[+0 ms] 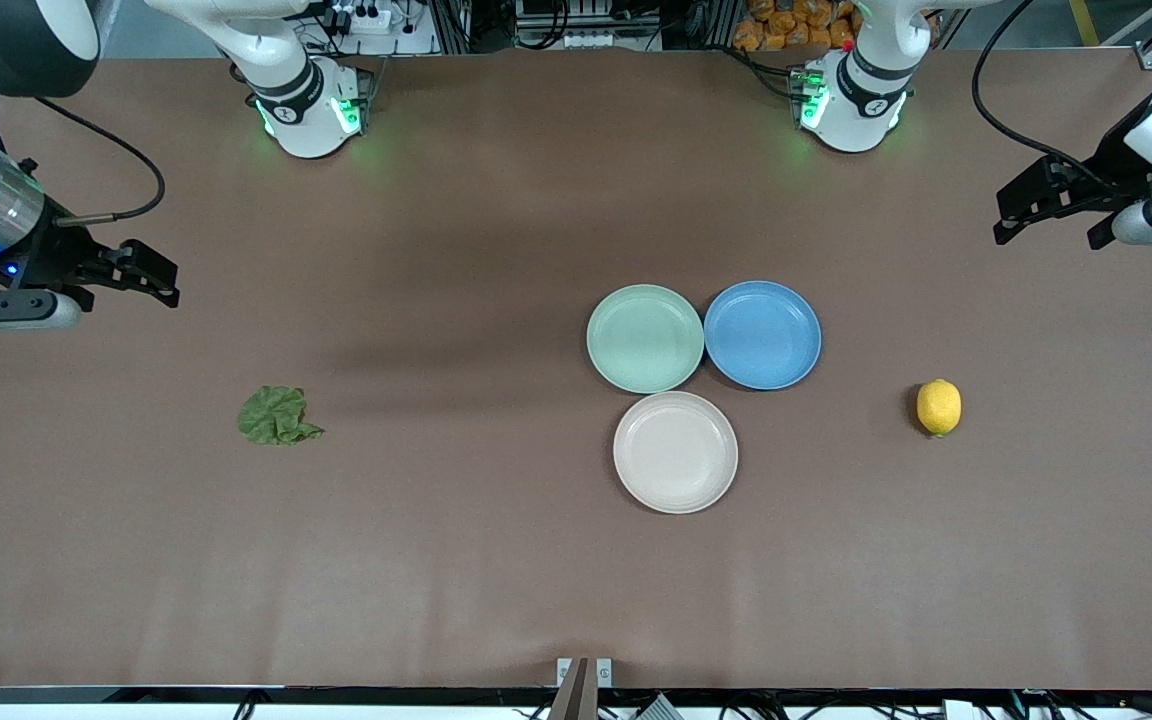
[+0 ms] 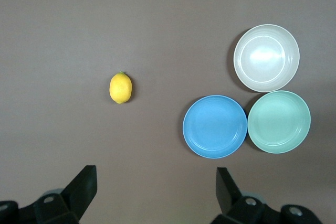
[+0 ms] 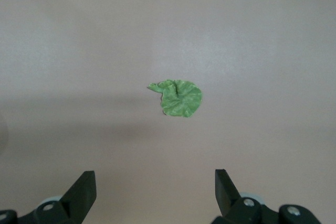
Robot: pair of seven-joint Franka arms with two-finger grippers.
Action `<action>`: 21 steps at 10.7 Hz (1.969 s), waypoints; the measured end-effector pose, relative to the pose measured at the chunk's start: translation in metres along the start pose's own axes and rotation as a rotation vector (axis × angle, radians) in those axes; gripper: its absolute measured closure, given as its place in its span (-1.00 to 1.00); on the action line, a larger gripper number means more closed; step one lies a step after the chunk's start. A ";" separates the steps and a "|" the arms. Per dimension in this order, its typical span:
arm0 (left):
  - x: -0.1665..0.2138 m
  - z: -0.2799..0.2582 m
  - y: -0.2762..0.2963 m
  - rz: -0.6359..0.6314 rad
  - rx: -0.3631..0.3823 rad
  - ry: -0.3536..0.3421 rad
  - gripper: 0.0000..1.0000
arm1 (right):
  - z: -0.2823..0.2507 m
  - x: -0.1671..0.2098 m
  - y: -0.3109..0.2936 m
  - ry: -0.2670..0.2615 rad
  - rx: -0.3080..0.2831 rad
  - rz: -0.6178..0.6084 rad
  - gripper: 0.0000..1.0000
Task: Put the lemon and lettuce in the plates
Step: 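Move the right gripper to the lettuce while the left gripper approaches the lemon, then grasp the lettuce with the right gripper while the left gripper grasps the lemon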
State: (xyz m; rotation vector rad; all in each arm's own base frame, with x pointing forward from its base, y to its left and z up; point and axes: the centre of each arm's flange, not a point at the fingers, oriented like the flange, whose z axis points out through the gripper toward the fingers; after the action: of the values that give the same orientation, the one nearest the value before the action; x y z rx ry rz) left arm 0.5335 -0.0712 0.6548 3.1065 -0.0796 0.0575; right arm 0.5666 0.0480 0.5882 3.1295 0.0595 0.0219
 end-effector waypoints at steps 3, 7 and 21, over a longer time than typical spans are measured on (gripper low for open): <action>0.000 0.000 0.002 0.004 0.000 0.000 -1.00 | -0.009 -0.003 0.000 0.015 -0.001 0.000 -1.00; 0.008 0.024 0.000 0.004 0.017 -0.050 -1.00 | 0.000 -0.002 -0.002 -0.002 0.000 -0.003 -1.00; 0.061 0.305 -0.092 0.006 0.072 -0.170 -1.00 | 0.368 0.017 0.005 0.097 0.036 0.022 -0.89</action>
State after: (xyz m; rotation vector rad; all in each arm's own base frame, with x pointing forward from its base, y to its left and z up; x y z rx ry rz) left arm 0.6103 0.0073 0.3491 3.1767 -0.0934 -0.2084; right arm 0.5887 0.0392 0.2206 3.1637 0.0272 0.1742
